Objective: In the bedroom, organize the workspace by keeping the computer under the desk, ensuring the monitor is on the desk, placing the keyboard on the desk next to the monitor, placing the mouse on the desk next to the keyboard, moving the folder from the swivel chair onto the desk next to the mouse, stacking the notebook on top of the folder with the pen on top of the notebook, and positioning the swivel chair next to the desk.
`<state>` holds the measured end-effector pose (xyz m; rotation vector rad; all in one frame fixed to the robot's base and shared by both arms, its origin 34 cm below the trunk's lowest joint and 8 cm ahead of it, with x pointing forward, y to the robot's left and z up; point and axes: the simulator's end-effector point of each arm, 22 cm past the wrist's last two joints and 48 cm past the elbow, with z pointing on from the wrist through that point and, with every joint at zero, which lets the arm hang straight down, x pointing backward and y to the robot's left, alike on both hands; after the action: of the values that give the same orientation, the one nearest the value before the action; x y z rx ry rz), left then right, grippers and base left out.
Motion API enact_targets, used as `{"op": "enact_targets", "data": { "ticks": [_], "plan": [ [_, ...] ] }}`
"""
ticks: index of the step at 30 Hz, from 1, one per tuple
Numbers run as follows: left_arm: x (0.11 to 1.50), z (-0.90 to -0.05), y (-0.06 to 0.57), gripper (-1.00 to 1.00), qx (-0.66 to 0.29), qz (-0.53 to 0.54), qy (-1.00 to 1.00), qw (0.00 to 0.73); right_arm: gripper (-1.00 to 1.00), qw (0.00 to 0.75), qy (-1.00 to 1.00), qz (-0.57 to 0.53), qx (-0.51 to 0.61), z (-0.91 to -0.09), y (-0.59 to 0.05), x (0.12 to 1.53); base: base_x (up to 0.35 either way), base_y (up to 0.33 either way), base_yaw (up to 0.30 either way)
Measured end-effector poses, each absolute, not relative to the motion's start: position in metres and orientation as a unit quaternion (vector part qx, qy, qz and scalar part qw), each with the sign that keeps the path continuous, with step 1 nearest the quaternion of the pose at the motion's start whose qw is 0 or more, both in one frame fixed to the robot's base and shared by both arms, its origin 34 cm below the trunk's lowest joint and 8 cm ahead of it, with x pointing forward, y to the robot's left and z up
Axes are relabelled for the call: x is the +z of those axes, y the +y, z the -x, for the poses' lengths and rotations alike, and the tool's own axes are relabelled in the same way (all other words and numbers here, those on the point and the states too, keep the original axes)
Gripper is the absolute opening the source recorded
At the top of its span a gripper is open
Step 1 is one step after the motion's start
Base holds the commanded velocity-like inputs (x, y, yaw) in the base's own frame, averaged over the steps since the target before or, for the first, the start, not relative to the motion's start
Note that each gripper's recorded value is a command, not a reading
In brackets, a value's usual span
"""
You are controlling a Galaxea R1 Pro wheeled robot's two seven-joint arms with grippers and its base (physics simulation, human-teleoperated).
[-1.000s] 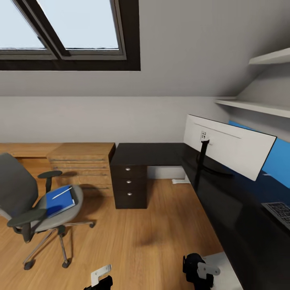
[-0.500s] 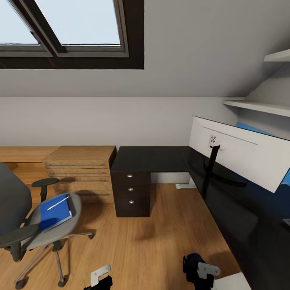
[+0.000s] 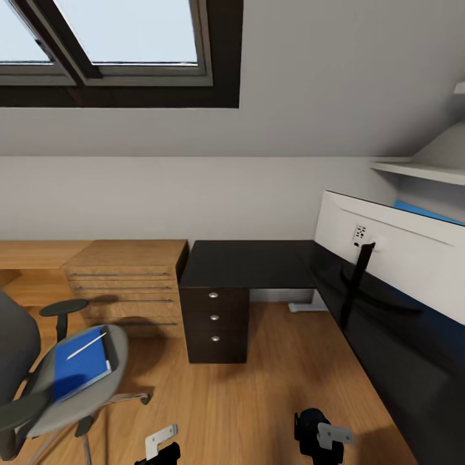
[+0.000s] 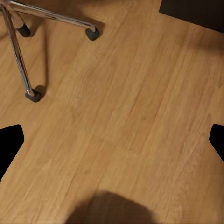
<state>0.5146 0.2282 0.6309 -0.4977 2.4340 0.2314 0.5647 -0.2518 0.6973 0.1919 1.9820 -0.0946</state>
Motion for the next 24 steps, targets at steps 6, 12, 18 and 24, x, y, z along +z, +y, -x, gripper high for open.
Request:
{"op": "enact_targets", "data": {
  "ticks": [6, 12, 18, 24],
  "plan": [
    [0.631, -0.515, 0.227, 1.0, 0.087, 0.189, 0.925, 0.318, -1.0, 0.543, 0.835, -0.081, -0.039, -0.565, -0.251, 0.697, 0.319, 0.117, 0.0],
    [0.631, -0.515, 0.228, 1.0, 0.088, 0.188, 0.925, 0.318, -1.0, 0.544, 0.834, -0.081, -0.039, -0.565, -0.251, 0.698, 0.319, 0.113, 0.0],
    [0.662, -0.56, 0.21, 1.0, 0.064, 0.19, 0.908, 0.368, -1.0, 0.596, 0.797, -0.101, 0.003, -0.623, -0.222, 0.753, 0.029, 0.008, 0.0],
    [0.733, -0.635, 0.188, 1.0, 0.028, 0.175, 0.878, 0.446, -1.0, 0.541, 0.835, -0.1, 0.015, -0.675, -0.195, 0.789, 0.003, 0.001, 0.0]
  ]
}}
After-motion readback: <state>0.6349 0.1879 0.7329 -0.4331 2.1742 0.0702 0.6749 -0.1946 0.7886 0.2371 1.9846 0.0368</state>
